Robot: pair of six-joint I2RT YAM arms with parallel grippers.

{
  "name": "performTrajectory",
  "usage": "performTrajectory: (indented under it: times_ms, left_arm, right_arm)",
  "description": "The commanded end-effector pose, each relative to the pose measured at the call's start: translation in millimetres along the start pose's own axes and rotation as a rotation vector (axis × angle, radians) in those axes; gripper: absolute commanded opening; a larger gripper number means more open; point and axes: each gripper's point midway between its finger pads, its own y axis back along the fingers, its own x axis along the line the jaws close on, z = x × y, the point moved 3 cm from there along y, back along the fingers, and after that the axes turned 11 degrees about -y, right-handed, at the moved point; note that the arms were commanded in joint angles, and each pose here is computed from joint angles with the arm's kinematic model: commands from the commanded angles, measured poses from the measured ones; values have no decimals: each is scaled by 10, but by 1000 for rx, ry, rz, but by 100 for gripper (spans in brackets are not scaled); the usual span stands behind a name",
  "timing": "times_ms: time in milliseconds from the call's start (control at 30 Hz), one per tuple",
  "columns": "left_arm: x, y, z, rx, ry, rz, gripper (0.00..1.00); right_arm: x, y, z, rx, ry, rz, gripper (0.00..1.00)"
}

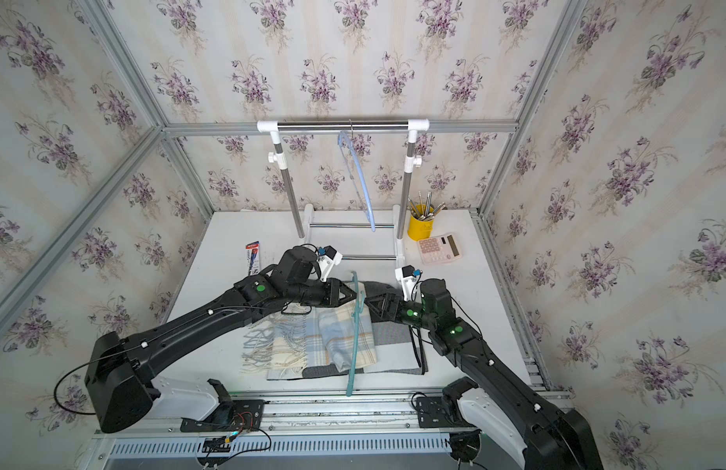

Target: Hang the scarf on the hanger

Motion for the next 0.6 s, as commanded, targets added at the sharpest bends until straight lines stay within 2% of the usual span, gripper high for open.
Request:
performTrajectory:
  times_ms: [0, 233, 333, 433, 500, 567]
  left_arm:
    - [25, 22, 11, -21, -22, 11, 27]
    - [61, 72, -11, -26, -31, 34, 25]
    - [67, 81, -33, -19, -33, 33, 16]
    - [90, 115, -72, -7, -38, 48, 14]
    - [129, 157, -100, -10, -42, 74, 14]
    - [188, 204, -138, -13, -47, 108, 16]
  right_arm:
    - [71, 3, 51, -24, 0, 31, 79]
    - [205, 47, 56, -22, 20, 79, 80]
    - [170, 28, 29, -2, 14, 70, 80]
    - [105, 13, -1, 17, 9, 40, 79]
    - [57, 20, 3, 15, 17, -2, 75]
    - [23, 39, 12, 11, 28, -46, 67]
